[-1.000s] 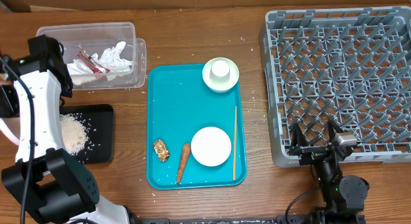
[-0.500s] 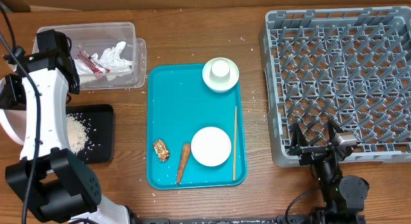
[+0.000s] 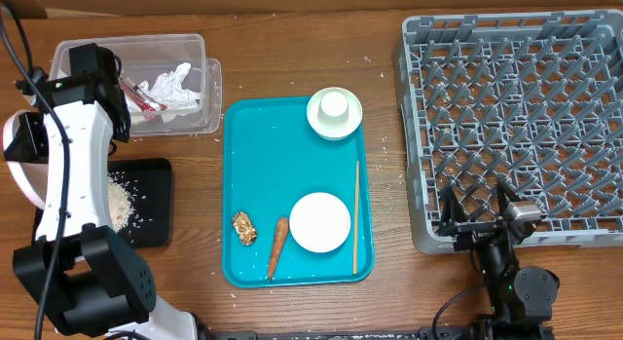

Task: Sort waste into correct bins and load items into the dishwasher
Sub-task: 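Carry the emptied white plate back and set it on the teal tray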

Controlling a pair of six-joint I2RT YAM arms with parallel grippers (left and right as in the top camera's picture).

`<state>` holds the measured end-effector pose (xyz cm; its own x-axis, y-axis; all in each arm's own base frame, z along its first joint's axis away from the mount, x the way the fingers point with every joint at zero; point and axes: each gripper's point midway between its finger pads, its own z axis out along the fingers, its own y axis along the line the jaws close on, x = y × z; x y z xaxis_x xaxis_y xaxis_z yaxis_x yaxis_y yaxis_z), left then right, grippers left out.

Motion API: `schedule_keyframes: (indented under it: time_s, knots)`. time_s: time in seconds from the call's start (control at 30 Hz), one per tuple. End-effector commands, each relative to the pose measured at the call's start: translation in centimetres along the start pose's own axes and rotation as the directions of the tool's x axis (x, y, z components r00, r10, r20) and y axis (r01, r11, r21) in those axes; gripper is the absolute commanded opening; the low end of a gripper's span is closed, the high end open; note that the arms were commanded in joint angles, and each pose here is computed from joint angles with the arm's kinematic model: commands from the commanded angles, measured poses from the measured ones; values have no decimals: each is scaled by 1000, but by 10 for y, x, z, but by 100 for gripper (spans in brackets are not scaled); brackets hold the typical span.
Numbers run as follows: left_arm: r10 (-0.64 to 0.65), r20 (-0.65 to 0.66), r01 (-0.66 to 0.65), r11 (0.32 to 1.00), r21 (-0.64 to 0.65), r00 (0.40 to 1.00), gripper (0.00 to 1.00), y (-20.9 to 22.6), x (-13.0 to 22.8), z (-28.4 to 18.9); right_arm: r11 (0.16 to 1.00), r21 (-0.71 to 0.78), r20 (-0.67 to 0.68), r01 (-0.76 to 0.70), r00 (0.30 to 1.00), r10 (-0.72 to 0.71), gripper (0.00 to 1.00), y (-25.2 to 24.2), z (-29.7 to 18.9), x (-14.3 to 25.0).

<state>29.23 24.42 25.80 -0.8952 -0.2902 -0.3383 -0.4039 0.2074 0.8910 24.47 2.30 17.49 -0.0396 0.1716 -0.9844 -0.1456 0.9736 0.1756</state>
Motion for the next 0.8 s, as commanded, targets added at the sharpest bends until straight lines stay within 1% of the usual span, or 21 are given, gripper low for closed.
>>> schedule_keyframes:
  time_s: [0.0,0.07,0.1,0.17,0.23,0.27,0.3,0.37,0.4,0.43,0.47,0.5,0.53,0.57,0.6,0.67,0.7,0.77]
  knots:
    - [-257,-39,260,955,141,966,4,-6,-2,-3,1000,-4,5,1,1000,-1,100,1,0,2]
    - [-245,-73,256,938,233,967,4,-21,0,-5,1000,-4,5,1,1000,-1,100,1,0,2]
    - [-235,-102,256,915,312,967,4,-34,1,-9,1000,-4,5,1,1000,-1,100,1,0,2]
    - [-180,-82,197,931,307,980,4,-32,2,-8,1000,-4,5,1,1000,-1,100,1,0,2]
    - [-56,-34,61,979,197,998,4,-12,5,-5,1000,-4,5,1,1000,-1,100,1,0,2]
    - [-6,-18,8,997,83,1000,4,7,7,-4,1000,-4,5,1,1000,-1,100,1,0,2]
    - [23,-2,-23,999,-27,1000,4,26,7,-6,1000,-4,5,1,1000,-1,100,1,0,2]
    - [61,31,-54,978,-203,998,4,56,2,-13,1000,-4,5,1,1000,-1,100,1,0,2]
    - [53,43,-41,971,-236,998,4,61,0,-15,1000,-4,5,1,1000,-1,100,1,0,2]
    - [36,53,-22,970,-242,998,4,62,-3,-17,1000,-4,5,1,1000,-1,100,1,0,2]
    - [8,59,4,977,-215,998,4,57,-4,-16,1000,-4,5,1,1000,-1,100,1,0,2]
    - [-28,57,36,987,-159,998,4,47,-5,-14,1000,-4,5,1,1000,-1,100,1,0,1]
    - [-65,48,68,996,-64,997,4,31,-6,-12,1000,-4,5,1,1000,-1,100,1,0,2]
    - [-80,27,79,995,59,996,4,10,-5,-11,1000,-4,5,1,1000,-1,100,1,0,2]
    - [-68,7,66,983,169,998,4,-9,-3,-12,1000,-4,5,1,1000,-1,100,1,0,2]
    - [-8,-9,11,946,323,1000,4,-36,1,-19,1000,-4,5,1,1000,-1,100,1,0,2]
    - [12,-13,-6,923,385,1000,4,-46,4,-23,1000,-4,5,1,1000,-1,100,1,0,1]
    - [18,-21,-7,894,449,1000,4,-57,6,-28,1000,-4,5,1,1000,-1,100,1,0,2]
